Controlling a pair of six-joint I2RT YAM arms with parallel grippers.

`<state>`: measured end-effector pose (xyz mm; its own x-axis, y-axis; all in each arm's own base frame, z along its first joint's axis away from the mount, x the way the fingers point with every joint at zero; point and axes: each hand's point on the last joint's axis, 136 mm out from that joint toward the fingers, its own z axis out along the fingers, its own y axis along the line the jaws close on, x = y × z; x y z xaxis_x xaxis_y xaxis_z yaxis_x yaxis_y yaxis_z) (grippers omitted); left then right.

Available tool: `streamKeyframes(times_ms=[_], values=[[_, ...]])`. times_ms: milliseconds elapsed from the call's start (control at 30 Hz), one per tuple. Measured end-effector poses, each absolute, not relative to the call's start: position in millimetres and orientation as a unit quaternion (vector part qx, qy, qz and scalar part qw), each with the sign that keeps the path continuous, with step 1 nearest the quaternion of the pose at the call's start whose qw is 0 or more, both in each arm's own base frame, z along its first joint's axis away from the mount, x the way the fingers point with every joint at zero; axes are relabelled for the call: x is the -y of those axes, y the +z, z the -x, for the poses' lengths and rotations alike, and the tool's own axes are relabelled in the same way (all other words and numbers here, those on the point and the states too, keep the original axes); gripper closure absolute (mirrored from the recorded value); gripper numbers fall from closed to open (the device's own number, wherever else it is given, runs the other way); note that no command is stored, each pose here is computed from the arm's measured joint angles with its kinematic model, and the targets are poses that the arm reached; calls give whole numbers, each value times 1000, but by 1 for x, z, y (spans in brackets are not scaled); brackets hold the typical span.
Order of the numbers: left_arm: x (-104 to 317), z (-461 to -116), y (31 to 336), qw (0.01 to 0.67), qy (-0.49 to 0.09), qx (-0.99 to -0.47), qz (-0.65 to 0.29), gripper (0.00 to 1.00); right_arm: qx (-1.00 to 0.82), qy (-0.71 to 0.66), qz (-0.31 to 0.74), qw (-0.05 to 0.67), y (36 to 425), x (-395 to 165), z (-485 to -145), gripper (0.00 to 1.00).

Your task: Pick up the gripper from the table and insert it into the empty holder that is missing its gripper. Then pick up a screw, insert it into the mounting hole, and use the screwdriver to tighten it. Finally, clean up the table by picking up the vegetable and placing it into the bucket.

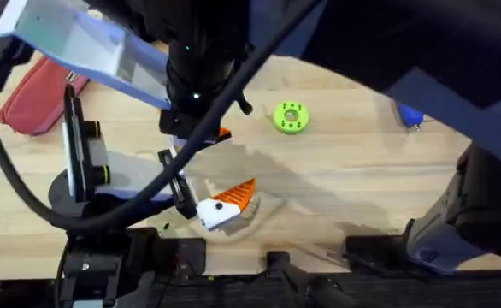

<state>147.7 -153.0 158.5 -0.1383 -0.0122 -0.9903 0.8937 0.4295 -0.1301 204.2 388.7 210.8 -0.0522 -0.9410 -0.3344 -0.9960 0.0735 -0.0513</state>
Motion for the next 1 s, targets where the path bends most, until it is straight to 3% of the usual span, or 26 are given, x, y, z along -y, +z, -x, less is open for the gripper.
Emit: streamKeyframes(times_ms=[167,367,400,633,900,1000], values=[[153,-148,159,558,-406,-636,-347,15,-721,98,671,141,211,-389,-204,961],[153,-147,159,558,-405,-634,-349,15,-725,90,668,142,210,-386,-208,99],[153,-147,159,558,-406,-634,-349,15,-725,88,668,142,210,-384,-209,42],[153,-147,159,558,-405,-634,-350,16,-731,95,657,158,223,-381,-211,13],[153,-147,159,559,-404,-633,-351,15,-771,136,573,242,287,-354,-226,11],[153,-147,159,559,-405,-633,-351,15,-788,149,532,273,295,-338,-235,11]])
